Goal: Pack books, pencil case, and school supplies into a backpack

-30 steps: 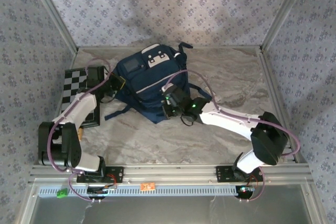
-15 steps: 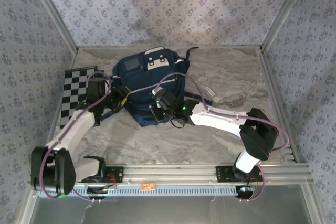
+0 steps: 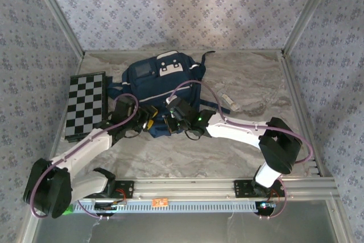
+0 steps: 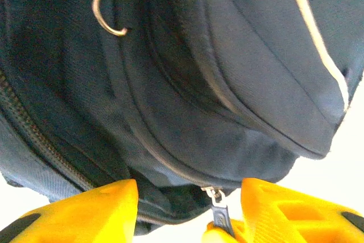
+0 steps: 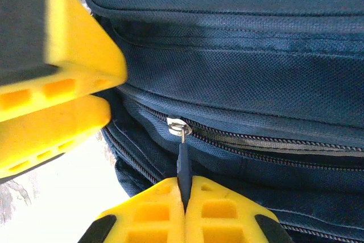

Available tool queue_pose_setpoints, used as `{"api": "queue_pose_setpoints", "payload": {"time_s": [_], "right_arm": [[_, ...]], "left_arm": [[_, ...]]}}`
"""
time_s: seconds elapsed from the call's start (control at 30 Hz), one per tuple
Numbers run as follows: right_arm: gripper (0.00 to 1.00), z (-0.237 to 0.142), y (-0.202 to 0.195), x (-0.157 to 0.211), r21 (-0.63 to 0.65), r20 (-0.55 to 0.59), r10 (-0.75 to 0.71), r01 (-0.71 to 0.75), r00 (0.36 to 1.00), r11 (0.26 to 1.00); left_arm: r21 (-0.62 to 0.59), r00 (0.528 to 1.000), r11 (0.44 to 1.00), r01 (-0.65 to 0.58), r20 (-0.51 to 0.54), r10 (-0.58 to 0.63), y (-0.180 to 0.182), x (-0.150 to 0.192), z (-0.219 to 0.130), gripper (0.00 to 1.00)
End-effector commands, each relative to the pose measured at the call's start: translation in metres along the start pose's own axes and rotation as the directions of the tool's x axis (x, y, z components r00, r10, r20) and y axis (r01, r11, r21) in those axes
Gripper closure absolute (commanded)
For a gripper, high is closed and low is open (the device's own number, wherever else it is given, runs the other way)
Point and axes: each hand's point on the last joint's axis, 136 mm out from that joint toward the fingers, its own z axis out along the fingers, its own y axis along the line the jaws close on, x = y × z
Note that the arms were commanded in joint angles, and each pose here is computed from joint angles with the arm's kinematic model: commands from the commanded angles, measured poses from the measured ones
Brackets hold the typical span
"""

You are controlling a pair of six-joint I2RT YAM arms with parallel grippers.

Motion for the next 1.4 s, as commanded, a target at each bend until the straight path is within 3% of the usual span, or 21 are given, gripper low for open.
{"api": "queue_pose_setpoints", "payload": {"time_s": [0.0, 0.3, 0.67, 1.1, 1.23, 1.37], "right_arm": [[1.0, -0.004, 0.004, -0.009, -0.016, 0.045, 0.017, -0.017, 0.999, 1.0], [1.0, 0.002, 0.006, -0.011, -0.023, 0.049, 0.003, -0.002, 0.999, 1.0], [1.0, -0.014, -0.024, 0.001, 0.111, 0.029, -0.092, 0.088, 0.995, 0.99], [1.0, -0.053, -0.108, 0.0, 0.313, 0.011, -0.091, 0.083, 0.996, 0.946], [1.0, -0.051, -0.092, -0.001, 0.26, 0.002, -0.137, 0.132, 0.991, 0.957], [1.0, -0.039, -0.036, -0.002, 0.097, 0.027, -0.158, 0.154, 0.987, 0.983]], "left_arm": [[0.026, 0.995, 0.998, 0.05, 0.086, -0.052, -0.016, -0.016, 0.002, 0.51], [-0.025, 0.987, 0.996, 0.09, 0.139, -0.085, -0.006, -0.024, 0.02, 0.63], [-0.084, 0.975, 0.996, 0.006, 0.22, 0.013, -0.008, -0.046, 0.0, 1.0], [-0.11, 0.953, 0.983, -0.146, 0.252, 0.17, -0.02, -0.079, -0.044, 1.0], [-0.077, 0.952, 0.981, -0.179, 0.24, 0.192, -0.032, -0.097, -0.049, 1.0], [-0.063, 0.93, 0.957, -0.284, 0.227, 0.29, -0.057, -0.114, -0.045, 0.99]]}}
